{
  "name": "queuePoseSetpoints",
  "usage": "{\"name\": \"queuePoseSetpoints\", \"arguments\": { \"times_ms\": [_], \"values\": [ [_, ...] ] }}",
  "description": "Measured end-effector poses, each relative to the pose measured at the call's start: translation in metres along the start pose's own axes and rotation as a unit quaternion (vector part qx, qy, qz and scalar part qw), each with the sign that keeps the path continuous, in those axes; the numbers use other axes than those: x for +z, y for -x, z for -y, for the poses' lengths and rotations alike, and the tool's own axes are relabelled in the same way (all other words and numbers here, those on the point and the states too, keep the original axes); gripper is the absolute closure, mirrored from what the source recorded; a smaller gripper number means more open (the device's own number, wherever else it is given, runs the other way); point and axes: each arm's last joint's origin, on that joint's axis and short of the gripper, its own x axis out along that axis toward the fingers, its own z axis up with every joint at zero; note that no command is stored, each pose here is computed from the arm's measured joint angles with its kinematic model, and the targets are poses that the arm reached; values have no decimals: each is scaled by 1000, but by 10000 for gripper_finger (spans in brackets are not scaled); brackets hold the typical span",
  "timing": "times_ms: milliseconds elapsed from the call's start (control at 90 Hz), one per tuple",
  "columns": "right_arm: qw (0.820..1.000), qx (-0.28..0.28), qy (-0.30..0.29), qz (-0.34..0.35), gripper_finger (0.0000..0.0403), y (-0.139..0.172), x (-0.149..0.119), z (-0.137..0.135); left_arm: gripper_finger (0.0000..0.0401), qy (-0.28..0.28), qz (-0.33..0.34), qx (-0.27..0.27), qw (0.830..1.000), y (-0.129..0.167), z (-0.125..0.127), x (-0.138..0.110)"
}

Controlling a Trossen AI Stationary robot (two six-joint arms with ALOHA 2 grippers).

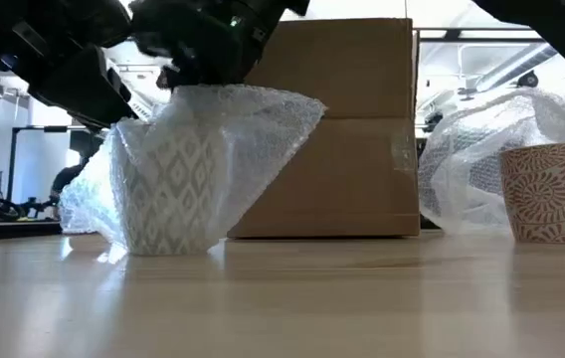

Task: Wrap mug
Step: Wrap the gray mug with bubble wrap

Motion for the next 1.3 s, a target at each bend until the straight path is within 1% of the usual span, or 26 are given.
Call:
{"name": "queuePoseSetpoints", "arguments": {
  "times_ms": [67,133,222,300,367,389,478,533,633,733,778,844,922,1044,1133,1300],
  "values": [
    [1000,3,4,-7,389,16,3,-1,400,-1,2,-1,1000,-2,1,0],
    [1000,2,10,12,389,31,10,-1,400,-3,0,0,1000,-2,1,-1],
    [999,3,12,34,389,37,15,-2,400,-1,2,-1,1000,-1,1,0],
    [999,10,11,44,389,22,16,-1,400,-1,5,-2,1000,0,0,1],
    [1000,11,6,19,389,4,9,-1,400,-3,8,-3,1000,2,0,2],
    [1000,13,6,13,389,-1,8,-1,400,-11,8,-4,1000,2,0,1],
    [1000,11,2,-16,389,-17,0,0,400,-9,18,-5,1000,3,0,3],
    [1000,12,-2,-21,389,-24,-1,1,400,-8,20,-7,1000,4,0,4],
    [1000,11,-4,-25,389,-27,-2,1,400,-3,19,-21,1000,9,0,9],
    [1000,11,-5,-23,389,-28,-2,1,400,-15,33,-70,997,20,6,21],
    [1000,12,-4,-17,389,-28,-1,1,400,-25,38,-82,996,25,8,27],
    [1000,19,1,-2,389,-29,1,0,400,-35,22,-75,996,30,7,28],
    [999,32,14,23,389,-31,6,-2,400,-30,0,-64,998,34,6,29],
    [997,38,27,54,389,-35,12,-7,400,-31,-42,-40,998,34,1,22],
    [997,39,29,65,389,-35,13,-7,400,-31,-48,-37,998,32,0,17],
    [995,34,28,84,389,-39,17,-7,400,-26,-53,-49,997,26,-1,7]
  ]
}}
